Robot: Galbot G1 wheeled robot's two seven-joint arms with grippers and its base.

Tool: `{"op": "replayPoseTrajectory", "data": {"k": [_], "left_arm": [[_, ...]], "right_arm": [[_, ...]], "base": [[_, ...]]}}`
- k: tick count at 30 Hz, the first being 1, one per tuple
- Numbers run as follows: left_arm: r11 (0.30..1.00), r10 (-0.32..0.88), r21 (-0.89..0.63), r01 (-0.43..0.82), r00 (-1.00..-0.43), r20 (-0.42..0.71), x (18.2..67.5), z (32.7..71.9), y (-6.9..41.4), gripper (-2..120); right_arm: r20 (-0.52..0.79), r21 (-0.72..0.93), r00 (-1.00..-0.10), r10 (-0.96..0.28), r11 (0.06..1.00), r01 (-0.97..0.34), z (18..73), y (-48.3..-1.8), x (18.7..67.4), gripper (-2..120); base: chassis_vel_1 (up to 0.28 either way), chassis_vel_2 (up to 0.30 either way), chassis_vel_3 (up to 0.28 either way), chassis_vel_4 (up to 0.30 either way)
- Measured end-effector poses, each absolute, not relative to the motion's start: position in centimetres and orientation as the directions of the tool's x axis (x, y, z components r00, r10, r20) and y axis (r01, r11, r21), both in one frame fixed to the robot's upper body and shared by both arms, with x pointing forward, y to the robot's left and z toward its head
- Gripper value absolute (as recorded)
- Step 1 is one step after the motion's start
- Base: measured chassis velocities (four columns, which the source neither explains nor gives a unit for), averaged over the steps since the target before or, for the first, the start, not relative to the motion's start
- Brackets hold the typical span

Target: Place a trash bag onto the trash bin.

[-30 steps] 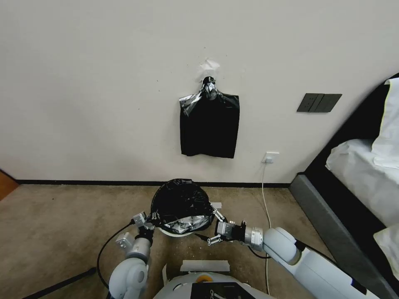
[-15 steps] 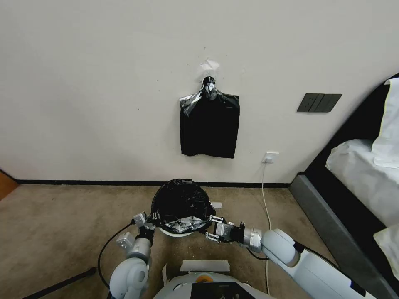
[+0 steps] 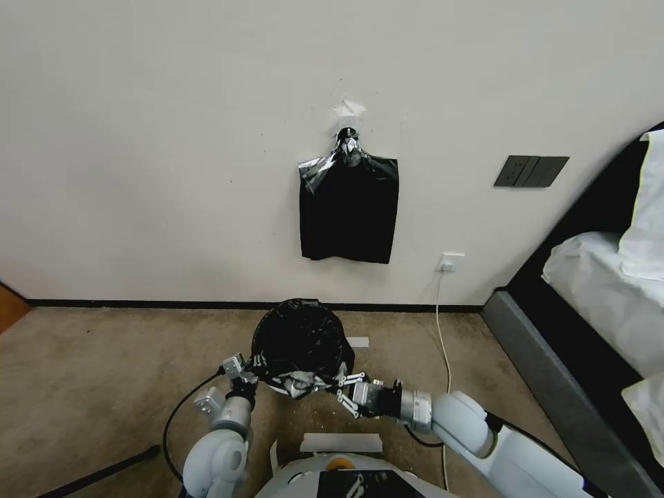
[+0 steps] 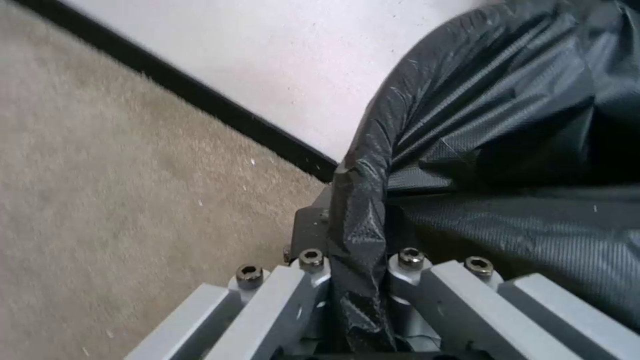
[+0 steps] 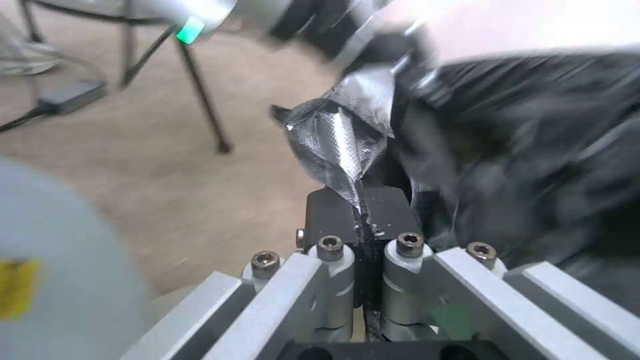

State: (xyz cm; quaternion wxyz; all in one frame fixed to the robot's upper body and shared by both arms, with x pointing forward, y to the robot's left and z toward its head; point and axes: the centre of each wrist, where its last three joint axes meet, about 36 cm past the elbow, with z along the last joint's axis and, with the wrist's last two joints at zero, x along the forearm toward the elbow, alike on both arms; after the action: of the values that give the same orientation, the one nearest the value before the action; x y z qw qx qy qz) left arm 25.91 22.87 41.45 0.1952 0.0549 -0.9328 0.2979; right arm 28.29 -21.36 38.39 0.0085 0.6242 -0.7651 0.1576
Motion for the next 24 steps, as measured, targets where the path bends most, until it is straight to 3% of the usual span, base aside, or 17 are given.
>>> {"op": "replayPoseTrajectory", "data": {"k": [10,24], "left_arm": [[0.74,0.11,-0.63,-0.236,-0.881,0.459,26.1,44.4,22.9,2],[0.73,0.161,-0.647,-0.219,-0.866,0.474,25.1,46.4,22.4,2]], "right_arm": [[0.291,-0.219,-0.241,-0.926,0.18,-0.959,34.6,-22.7,29.5,0],[0.417,-0.215,-0.329,-0.847,0.26,-0.941,30.0,-26.1,32.1,0]], "base": [[0.0,0.0,0.0,0.0],[0.0,0.0,0.0,0.0]]}}
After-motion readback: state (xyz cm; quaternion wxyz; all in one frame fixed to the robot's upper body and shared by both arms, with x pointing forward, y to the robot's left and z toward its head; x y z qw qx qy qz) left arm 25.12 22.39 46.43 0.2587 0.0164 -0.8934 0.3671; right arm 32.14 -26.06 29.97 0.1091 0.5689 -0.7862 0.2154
